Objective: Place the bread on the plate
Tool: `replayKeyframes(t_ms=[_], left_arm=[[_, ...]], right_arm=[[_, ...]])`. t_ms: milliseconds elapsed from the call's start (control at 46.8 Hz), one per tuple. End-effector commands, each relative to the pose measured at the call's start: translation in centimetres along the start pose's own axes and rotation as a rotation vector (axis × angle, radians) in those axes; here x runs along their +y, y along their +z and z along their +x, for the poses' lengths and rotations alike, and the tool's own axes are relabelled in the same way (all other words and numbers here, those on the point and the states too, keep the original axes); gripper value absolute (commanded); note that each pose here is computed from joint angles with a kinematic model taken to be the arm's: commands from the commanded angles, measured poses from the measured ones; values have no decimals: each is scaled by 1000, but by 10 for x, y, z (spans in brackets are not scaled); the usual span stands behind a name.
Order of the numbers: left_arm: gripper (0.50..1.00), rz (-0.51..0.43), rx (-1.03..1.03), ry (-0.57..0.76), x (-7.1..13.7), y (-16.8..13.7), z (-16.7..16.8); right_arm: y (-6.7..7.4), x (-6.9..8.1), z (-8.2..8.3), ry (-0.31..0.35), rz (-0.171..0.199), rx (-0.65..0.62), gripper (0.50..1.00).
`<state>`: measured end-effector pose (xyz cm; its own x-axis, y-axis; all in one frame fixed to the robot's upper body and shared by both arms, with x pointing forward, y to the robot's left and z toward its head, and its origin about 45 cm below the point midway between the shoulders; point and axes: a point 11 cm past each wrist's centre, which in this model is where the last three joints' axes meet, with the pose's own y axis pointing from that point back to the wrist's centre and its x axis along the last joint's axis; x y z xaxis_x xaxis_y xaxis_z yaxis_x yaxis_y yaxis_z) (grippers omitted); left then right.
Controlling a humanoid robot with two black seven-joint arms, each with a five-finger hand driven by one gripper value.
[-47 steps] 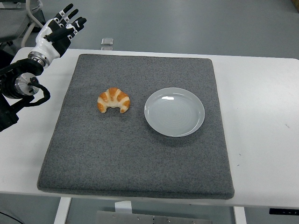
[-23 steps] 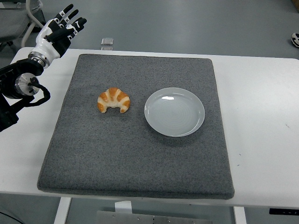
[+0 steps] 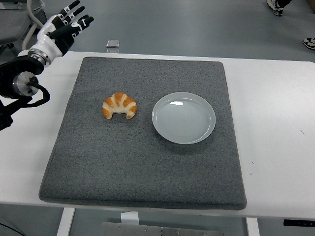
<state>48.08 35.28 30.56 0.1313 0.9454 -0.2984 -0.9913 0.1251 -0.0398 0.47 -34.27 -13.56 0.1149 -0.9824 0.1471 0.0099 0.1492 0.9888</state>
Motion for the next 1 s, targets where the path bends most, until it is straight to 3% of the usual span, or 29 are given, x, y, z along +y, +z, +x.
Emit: replayKeyframes(t_ms=[0, 192, 342, 556, 748, 983], left_arm=[[990, -14, -50, -27, 0, 23, -6], [990, -23, -218, -139, 1, 63, -37], [990, 24, -512, -235, 0, 62, -55], [990, 88, -848, -435, 14, 34, -77], [990, 95, -928, -511, 30, 21, -86], [990, 166, -1061, -583, 53, -26, -70]], right_arm=[[0, 0, 0, 0, 1, 0, 930], [0, 0, 0, -2, 1, -2, 930], [0, 0, 0, -2, 1, -3, 930], [-1, 0, 0, -2, 2, -2, 930], [-1, 0, 0, -2, 2, -2, 930], [-1, 0, 0, -2, 2, 0, 930]])
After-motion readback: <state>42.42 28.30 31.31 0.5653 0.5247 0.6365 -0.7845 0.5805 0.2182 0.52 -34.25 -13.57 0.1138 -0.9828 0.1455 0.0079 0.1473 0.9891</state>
